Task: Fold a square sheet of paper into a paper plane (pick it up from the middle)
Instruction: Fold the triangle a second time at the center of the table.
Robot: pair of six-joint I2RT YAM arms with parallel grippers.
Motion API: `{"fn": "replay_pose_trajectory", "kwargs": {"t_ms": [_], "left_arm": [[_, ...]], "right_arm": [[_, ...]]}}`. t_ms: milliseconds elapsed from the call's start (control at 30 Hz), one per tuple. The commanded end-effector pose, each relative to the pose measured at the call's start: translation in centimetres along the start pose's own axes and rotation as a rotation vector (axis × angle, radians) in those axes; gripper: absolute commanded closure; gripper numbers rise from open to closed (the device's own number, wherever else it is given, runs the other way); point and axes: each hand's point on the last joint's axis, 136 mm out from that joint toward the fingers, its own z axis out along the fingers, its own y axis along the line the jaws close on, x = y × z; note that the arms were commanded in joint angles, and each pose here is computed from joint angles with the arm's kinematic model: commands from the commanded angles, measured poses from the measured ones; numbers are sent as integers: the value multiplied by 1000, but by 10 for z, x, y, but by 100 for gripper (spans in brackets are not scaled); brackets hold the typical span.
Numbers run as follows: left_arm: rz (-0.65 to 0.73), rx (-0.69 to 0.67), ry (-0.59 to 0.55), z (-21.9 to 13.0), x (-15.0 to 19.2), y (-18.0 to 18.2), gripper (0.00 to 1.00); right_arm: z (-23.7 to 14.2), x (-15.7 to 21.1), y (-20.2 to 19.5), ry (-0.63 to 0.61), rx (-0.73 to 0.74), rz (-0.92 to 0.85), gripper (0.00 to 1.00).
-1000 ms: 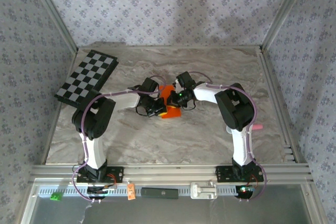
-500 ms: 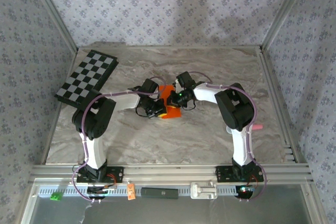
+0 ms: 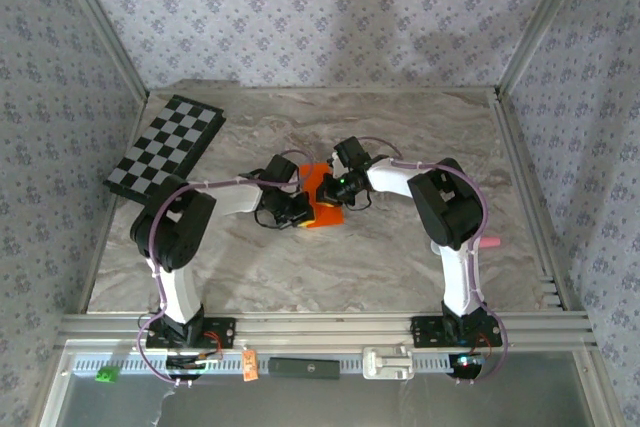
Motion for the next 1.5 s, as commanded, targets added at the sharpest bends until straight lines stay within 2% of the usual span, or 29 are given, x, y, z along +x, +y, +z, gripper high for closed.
{"fn": "replay_pose_trajectory", "kwargs": {"t_ms": [0,333,567,667,900,1100,1333,1467], "left_arm": [[-21,-80,83,-4,27,21,98],[3,-121,96,-16,34,27,98],[75,15,-74,-48,-1,-22,98],[67,36,-119,-51,-13,-29,99],[10,29,-89,-26,-24,-23,100],[-21,-17,-39,-9,-18,-6,100],[-42,-95,-17,-1,-13,16,100],[-46,-132,-14,1,-10,26,100]], "right_arm": [[17,19,-45,59,144,76,92],[17,18,-43,56,140,70,92],[15,15,-40,50,133,68,92],[15,15,-38,47,129,65,92],[14,13,-35,46,119,64,92],[10,8,-24,32,80,48,92],[-8,-5,6,-28,2,-33,92],[-19,-5,7,-54,6,-45,93]]}}
